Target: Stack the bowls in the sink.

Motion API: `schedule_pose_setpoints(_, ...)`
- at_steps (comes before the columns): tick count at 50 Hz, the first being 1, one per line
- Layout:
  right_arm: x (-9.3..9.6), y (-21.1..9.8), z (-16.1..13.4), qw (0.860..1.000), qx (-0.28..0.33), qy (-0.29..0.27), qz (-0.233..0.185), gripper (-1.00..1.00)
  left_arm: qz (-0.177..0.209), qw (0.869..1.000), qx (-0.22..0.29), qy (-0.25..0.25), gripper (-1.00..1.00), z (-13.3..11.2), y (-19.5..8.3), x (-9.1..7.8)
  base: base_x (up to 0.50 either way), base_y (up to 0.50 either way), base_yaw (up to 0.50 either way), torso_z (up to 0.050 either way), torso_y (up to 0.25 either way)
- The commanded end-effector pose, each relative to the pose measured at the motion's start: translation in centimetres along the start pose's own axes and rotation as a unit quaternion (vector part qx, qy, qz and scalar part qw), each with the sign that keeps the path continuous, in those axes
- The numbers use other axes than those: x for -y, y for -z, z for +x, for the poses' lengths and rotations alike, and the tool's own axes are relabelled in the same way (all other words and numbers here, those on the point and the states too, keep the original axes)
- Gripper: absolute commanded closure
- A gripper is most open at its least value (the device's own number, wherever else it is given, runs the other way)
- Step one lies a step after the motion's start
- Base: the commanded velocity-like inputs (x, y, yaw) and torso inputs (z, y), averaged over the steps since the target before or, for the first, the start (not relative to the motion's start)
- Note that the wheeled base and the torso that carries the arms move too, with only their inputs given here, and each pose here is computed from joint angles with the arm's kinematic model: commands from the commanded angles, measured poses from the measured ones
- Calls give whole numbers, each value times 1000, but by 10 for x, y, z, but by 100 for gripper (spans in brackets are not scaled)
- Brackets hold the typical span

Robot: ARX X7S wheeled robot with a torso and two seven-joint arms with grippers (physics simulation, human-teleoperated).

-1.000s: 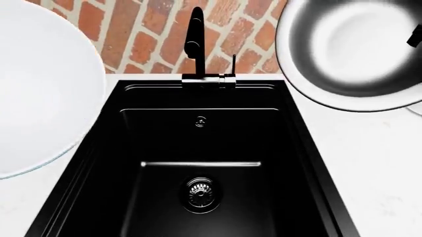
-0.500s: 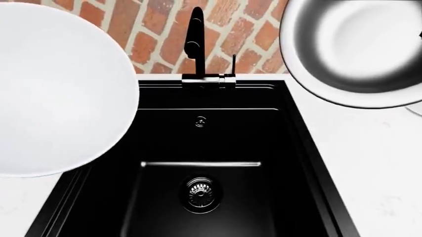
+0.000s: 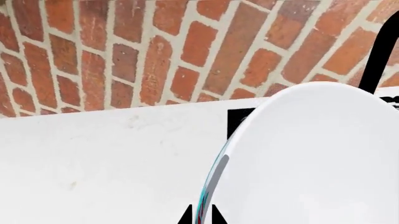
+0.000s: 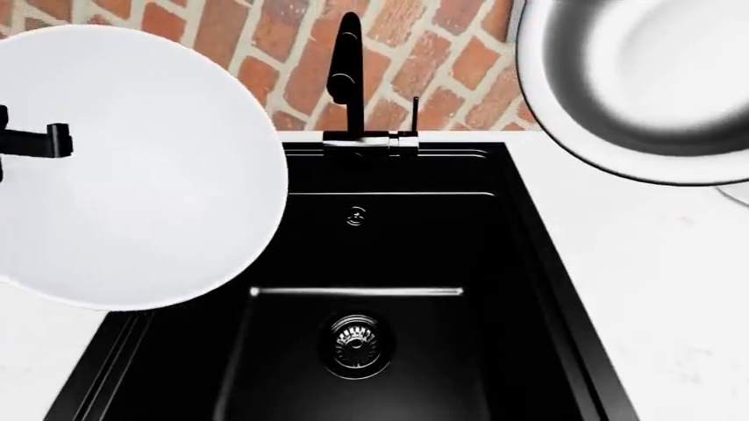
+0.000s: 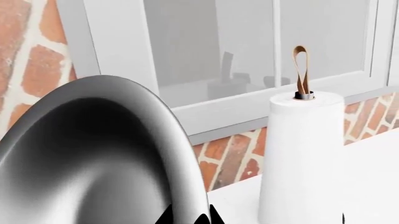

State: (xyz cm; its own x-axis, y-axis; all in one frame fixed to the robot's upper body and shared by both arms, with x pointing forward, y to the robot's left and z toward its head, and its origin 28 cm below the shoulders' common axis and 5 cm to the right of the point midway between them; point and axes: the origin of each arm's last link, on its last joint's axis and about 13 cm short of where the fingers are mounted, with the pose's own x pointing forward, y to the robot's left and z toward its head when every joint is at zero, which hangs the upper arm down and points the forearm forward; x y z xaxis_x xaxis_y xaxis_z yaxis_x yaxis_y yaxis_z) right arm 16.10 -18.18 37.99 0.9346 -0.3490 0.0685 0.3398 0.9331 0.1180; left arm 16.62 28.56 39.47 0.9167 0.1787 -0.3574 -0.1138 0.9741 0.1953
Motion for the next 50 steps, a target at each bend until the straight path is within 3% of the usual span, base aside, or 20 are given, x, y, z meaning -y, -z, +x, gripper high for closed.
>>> schedule_pose_setpoints(1, 2, -2, -1, 1000, 10, 4, 2, 100, 22, 1000, -5, 4, 100, 8, -3, 10, 0, 0, 0, 0, 0)
schedule_pose_setpoints(50, 4, 6, 2, 1000, 3, 4, 3, 100, 61, 997, -28, 46, 100, 44, 4, 43, 0, 0, 0, 0, 1)
